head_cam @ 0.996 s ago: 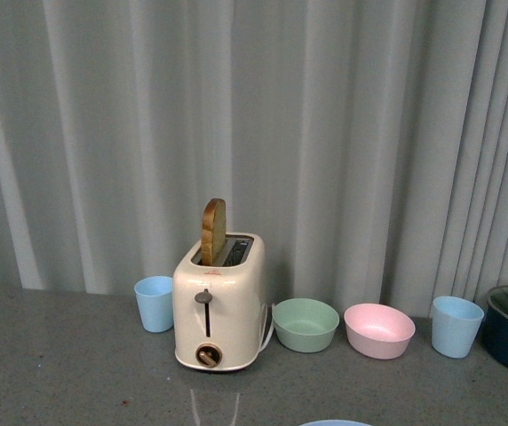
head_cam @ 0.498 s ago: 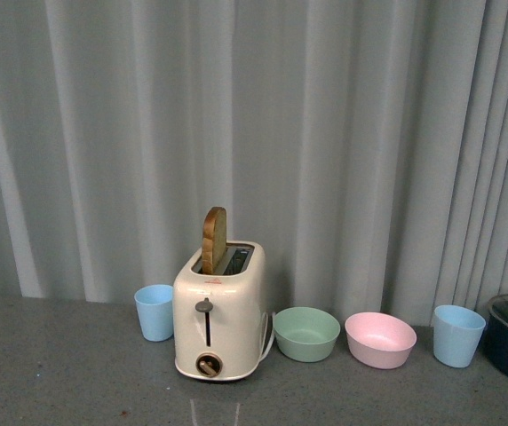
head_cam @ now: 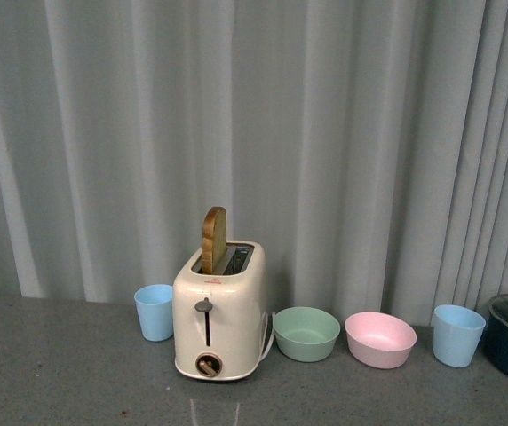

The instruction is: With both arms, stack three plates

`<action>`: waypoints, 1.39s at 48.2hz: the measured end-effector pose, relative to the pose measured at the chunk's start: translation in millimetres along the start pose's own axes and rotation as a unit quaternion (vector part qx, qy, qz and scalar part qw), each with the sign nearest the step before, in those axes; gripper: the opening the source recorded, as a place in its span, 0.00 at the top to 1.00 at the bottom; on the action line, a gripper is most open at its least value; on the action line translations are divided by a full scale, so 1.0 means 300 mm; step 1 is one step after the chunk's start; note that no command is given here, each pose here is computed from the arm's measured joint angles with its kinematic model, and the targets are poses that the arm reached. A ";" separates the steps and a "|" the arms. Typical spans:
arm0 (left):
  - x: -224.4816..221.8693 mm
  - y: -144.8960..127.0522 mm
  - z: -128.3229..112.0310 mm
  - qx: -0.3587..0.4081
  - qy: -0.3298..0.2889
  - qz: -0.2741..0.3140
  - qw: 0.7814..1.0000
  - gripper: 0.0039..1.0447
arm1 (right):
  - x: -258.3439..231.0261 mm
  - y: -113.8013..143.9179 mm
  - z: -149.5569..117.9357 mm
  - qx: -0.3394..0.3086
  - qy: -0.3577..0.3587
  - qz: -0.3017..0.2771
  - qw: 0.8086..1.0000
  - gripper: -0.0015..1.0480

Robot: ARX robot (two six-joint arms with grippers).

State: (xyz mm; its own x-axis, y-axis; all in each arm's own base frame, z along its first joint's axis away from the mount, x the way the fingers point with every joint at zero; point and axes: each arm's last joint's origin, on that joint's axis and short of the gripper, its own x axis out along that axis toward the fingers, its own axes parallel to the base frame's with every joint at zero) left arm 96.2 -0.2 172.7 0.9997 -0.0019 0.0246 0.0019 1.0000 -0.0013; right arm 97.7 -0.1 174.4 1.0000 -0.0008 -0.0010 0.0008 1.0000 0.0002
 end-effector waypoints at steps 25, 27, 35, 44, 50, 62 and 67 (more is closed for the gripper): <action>0.000 0.000 0.000 0.000 0.000 0.000 1.000 0.06 | 0.000 0.000 -0.031 0.000 0.000 0.000 1.000 0.78; 0.000 0.000 0.000 0.000 0.000 0.000 1.000 0.06 | 0.000 0.000 -0.031 0.000 0.000 0.000 1.000 0.73; 0.000 0.000 0.000 0.000 0.000 0.000 1.000 0.06 | 0.000 0.000 -0.031 -0.001 0.000 0.000 1.000 0.44; 0.000 0.000 0.000 0.000 0.000 0.000 1.000 0.06 | 0.000 0.000 -0.031 0.000 0.000 0.000 1.000 0.09; 0.000 0.000 0.000 0.000 0.000 0.000 1.000 0.06 | 0.000 0.000 -0.031 0.000 0.000 0.000 1.000 0.07; 0.000 0.000 0.000 0.000 0.000 0.000 1.000 0.06 | 0.000 0.000 -0.031 0.000 0.000 0.000 1.000 0.07; 0.000 0.000 0.000 0.000 0.000 0.000 1.000 0.06 | 0.000 0.000 -0.031 0.000 0.000 0.000 1.000 0.07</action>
State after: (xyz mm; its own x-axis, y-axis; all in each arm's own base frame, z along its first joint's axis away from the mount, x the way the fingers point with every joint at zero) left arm 96.2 -0.2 172.7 0.9997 -0.0019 0.0246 0.0019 1.0000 -0.0013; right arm 97.6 -0.1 165.0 1.0000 -0.0004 -0.0010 0.0004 1.0000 -0.0002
